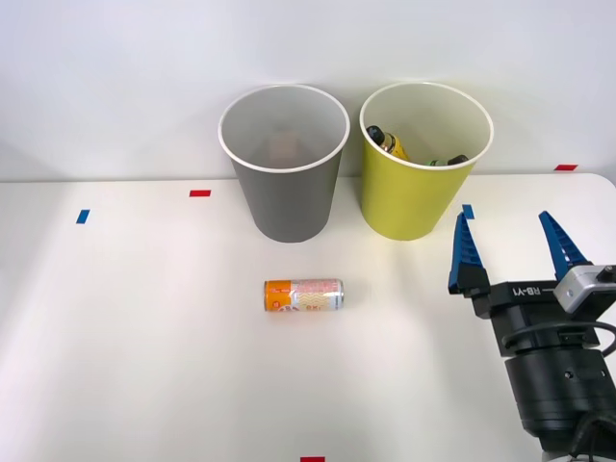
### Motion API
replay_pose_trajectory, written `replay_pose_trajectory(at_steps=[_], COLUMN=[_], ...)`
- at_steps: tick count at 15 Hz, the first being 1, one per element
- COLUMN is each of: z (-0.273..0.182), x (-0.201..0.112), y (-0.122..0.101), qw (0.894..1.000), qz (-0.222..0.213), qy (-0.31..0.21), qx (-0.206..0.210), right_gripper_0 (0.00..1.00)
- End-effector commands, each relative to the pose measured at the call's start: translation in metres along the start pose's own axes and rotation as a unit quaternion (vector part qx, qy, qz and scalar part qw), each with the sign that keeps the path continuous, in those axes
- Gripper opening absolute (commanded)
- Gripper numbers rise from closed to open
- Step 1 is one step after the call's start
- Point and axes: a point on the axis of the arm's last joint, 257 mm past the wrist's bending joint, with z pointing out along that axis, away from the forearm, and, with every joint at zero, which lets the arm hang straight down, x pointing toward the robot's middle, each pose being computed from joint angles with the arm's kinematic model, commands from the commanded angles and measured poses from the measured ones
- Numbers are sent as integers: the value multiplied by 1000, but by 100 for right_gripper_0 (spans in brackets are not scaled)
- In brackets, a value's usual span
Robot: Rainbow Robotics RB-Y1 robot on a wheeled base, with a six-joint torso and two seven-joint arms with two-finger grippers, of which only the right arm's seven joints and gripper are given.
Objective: Put cans in the gray bin, plastic bottles in the light green bin
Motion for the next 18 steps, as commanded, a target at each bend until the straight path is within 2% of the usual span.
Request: replay_pose_trajectory(at_steps=[1, 6, 15, 16, 18], z=[-10, -35, -74, -75, -79], x=[1, 9, 20, 22, 22], y=[-3, -10, -23, -23, -22], qw=[1000, 998, 990, 990, 994], qz=[1, -47, -128, -131, -97], qy=[-5, 4, 31, 36, 35], qx=[27, 46, 45, 38, 28], right_gripper_0=[100, 100, 100, 100, 100])
